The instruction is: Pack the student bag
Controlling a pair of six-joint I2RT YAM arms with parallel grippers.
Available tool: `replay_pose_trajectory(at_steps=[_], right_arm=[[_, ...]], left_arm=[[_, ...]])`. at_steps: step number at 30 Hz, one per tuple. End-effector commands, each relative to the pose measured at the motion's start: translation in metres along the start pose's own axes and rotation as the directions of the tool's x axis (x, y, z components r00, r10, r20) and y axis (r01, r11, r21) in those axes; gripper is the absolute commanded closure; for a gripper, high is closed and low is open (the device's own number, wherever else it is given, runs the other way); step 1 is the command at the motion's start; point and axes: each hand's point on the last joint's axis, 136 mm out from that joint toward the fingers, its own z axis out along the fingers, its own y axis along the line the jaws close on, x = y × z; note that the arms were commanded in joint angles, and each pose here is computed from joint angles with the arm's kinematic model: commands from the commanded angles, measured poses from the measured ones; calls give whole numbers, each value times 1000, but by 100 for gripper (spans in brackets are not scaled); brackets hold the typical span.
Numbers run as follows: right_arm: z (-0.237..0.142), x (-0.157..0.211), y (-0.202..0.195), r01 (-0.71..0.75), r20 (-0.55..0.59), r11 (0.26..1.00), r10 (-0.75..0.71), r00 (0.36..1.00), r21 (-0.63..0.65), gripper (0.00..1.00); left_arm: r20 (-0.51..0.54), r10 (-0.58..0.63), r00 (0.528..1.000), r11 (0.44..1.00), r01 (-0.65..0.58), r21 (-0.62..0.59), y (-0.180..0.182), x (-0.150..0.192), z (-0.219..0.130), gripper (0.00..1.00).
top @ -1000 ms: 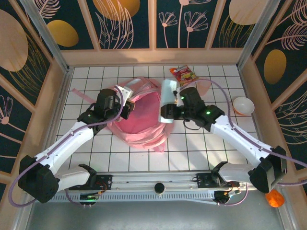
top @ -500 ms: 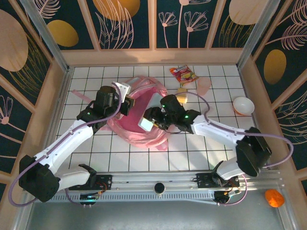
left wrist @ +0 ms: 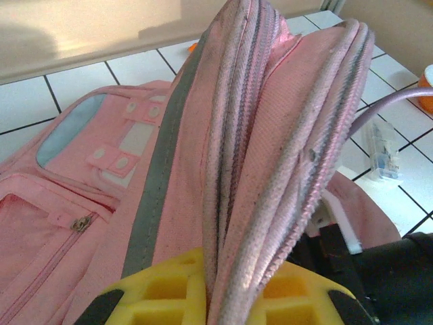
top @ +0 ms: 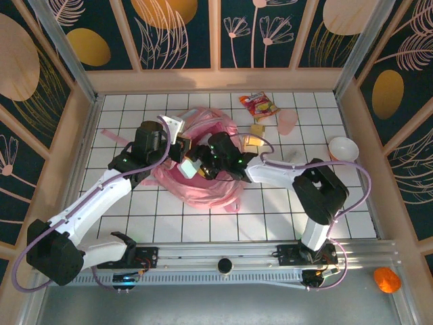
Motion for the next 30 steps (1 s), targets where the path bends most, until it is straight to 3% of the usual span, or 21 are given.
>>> replay_pose_trajectory(at_steps=[1, 6, 13, 21, 30], right_arm=[[0, -6, 24, 3, 5, 997, -2, 1000, -78, 20], [-15, -3, 11, -11, 25, 999, 12, 1000, -49, 17], [-13, 10, -16, -110, 47, 993, 113, 993, -50, 42], [16, 16, 1, -84, -17, 991, 82, 996, -101, 59], [49, -15, 19, -36, 16, 988, 39, 999, -152, 69]], left_arm=[[286, 29, 958, 995, -55, 84, -25, -83, -35, 100], [287, 23, 958, 995, -49, 85, -24, -80, -33, 100], [281, 23, 960, 994, -52, 95, -25, -76, -30, 100], [285, 34, 958, 992, -67, 105, -27, -78, -29, 100], [291, 30, 956, 990, -68, 124, -31, -79, -29, 100]])
